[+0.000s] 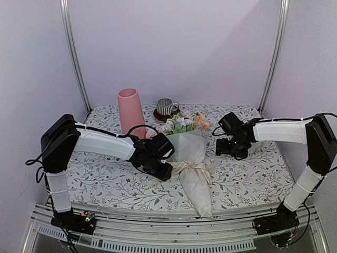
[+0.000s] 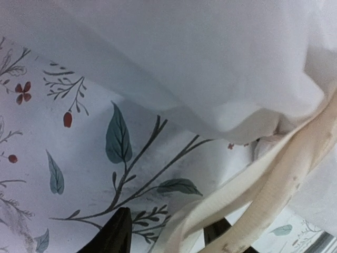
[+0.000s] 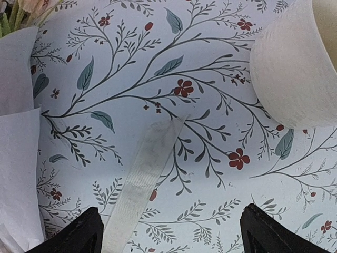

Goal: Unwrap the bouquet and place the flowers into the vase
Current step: Pick up the ribbon from the tied bouquet.

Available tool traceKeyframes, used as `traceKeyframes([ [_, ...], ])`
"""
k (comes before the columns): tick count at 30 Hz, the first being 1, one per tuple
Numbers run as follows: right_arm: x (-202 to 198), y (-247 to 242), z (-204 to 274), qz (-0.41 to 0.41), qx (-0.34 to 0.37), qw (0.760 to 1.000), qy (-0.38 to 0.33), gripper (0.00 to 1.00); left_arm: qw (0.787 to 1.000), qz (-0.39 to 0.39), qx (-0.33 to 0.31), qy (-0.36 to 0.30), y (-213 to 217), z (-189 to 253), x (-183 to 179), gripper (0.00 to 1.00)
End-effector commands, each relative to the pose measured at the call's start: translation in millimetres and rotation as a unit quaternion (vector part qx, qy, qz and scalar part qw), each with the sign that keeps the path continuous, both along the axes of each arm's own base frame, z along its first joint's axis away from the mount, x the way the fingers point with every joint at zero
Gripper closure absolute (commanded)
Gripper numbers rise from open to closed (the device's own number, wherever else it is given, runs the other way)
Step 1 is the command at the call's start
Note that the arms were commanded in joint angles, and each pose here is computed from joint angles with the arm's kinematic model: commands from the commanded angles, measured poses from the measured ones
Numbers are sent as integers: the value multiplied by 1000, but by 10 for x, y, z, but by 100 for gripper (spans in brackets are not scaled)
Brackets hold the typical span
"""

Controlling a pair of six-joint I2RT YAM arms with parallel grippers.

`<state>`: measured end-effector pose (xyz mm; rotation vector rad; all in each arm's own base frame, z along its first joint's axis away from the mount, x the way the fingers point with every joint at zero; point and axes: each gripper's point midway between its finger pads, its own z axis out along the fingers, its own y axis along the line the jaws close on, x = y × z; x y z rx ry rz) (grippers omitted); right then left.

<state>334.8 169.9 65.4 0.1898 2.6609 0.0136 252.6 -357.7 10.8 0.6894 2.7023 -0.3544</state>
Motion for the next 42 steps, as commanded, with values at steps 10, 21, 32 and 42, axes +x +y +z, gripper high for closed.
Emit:
traceKeyframes([
  [10, -28, 8, 47, -1, 4, 1000, -3, 8, 989, -38, 128, 59, 188, -634, -426, 46],
  [21, -52, -7, 27, -2, 4, 1000, -2, 8, 985, -25, 162, 62, 316, -810, -419, 69],
  [32, -67, 49, -75, -2, 13, 1000, 8, 8, 988, -24, 148, 44, 251, -721, -397, 100],
  [42, -70, 251, -232, 9, -1, 999, 31, 8, 994, -39, 95, -47, -45, -47, -355, 100],
])
